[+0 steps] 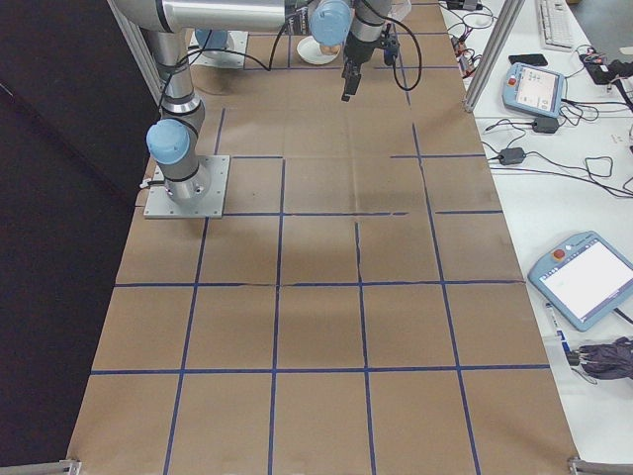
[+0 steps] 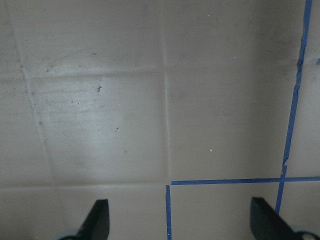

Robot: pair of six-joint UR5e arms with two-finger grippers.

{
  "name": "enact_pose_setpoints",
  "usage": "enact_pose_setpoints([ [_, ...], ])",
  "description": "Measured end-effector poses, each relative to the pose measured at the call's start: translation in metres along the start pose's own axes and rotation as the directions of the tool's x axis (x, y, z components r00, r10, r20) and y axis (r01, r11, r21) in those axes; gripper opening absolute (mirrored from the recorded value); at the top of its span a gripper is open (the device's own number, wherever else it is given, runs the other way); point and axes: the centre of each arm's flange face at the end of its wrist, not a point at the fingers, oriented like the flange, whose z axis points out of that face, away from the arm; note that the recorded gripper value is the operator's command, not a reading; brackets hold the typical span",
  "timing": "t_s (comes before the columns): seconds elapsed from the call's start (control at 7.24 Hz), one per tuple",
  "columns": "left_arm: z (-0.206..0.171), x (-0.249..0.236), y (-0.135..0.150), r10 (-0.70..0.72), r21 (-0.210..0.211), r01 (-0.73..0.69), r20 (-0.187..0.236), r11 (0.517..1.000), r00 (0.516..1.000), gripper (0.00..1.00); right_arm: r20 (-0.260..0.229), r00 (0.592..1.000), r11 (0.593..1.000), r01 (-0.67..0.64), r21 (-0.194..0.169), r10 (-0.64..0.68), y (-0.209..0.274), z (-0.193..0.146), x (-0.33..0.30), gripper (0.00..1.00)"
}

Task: Place egg on plate

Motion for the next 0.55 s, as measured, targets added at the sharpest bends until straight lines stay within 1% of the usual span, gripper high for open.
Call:
enact_pose_setpoints([
  [0.14,-0.001,-0.009,-0.022,0.002,0.005,-0.002,-0.001,1.000,1.000,1.00,0.000,1.000,1.000,0.000,0.000,0.000,0.000,0.000,0.000,1.00],
  [0.28,0.003,-0.024,-0.051,0.003,0.015,-0.003,-0.002,1.000,1.000,1.00,0.000,1.000,1.000,0.000,0.000,0.000,0.000,0.000,0.000,1.00],
  [0.55,0.013,-0.078,-0.125,-0.045,0.067,0.045,-0.003,0.997,0.999,1.00,-0.001,1.000,1.000,0.000,0.000,0.000,0.000,0.000,0.000,1.00],
])
